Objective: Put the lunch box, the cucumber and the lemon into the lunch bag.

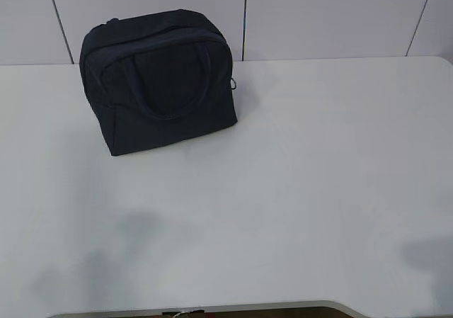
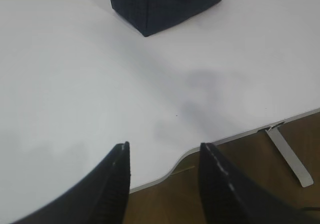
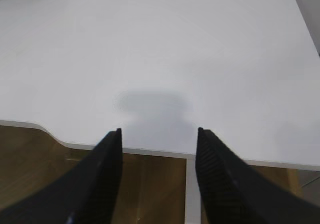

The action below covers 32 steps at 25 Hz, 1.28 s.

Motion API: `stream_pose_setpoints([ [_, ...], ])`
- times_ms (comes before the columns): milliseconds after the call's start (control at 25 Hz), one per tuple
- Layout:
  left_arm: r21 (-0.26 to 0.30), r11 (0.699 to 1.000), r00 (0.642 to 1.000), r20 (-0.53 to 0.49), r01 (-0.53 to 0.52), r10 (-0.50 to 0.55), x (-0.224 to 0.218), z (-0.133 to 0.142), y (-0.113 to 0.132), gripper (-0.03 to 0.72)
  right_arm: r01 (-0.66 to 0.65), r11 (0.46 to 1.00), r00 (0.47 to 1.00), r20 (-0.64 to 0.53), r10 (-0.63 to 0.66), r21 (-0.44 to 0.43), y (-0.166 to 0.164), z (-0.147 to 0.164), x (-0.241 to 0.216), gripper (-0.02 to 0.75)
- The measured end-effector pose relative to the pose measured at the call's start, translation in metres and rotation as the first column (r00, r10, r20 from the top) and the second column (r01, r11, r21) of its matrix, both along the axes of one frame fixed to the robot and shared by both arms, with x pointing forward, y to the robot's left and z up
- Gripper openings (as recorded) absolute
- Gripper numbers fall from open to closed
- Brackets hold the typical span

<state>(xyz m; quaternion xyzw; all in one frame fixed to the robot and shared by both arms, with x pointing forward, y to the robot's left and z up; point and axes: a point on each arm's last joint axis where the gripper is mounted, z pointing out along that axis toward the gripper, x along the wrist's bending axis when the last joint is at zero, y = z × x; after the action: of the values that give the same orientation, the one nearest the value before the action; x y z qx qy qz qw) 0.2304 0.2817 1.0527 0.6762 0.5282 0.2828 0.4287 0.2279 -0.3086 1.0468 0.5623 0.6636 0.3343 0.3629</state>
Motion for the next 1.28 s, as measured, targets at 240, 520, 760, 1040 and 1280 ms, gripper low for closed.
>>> stream_pose_setpoints([
  [240, -0.002, 1.000, 1.000, -0.001, -0.001, 0.001, 0.0000, 0.0000, 0.0000, 0.319, 0.002, 1.000, 1.000, 0.002, -0.002, -0.003, -0.0003, -0.0003, 0.0004, 0.392],
  [520, -0.002, 1.000, 1.000, -0.001, -0.001, 0.001, 0.0000, 0.0000, 0.0000, 0.318, 0.063, 0.998, 0.998, 0.004, -0.063, -0.005, 0.0002, -0.0001, 0.0000, 0.392],
  [760, -0.003, 1.000, 1.000, -0.001, 0.000, 0.000, 0.0000, 0.0000, -0.0002, 0.317, 0.079, 0.997, 0.997, 0.004, -0.079, -0.005, 0.0004, -0.0001, -0.0001, 0.392],
  [1040, -0.008, 0.997, 0.997, -0.001, -0.081, 0.081, 0.0015, 0.0001, -0.0013, 0.295, 0.079, 0.997, 0.997, 0.006, -0.079, -0.005, 0.0004, 0.0000, 0.0000, 0.392],
  [1280, -0.008, 0.987, 0.987, -0.001, -0.158, 0.158, 0.0030, 0.0001, -0.0017, 0.286, 0.079, 0.997, 0.997, 0.006, -0.079, -0.005, 0.0004, 0.0000, 0.0000, 0.393],
])
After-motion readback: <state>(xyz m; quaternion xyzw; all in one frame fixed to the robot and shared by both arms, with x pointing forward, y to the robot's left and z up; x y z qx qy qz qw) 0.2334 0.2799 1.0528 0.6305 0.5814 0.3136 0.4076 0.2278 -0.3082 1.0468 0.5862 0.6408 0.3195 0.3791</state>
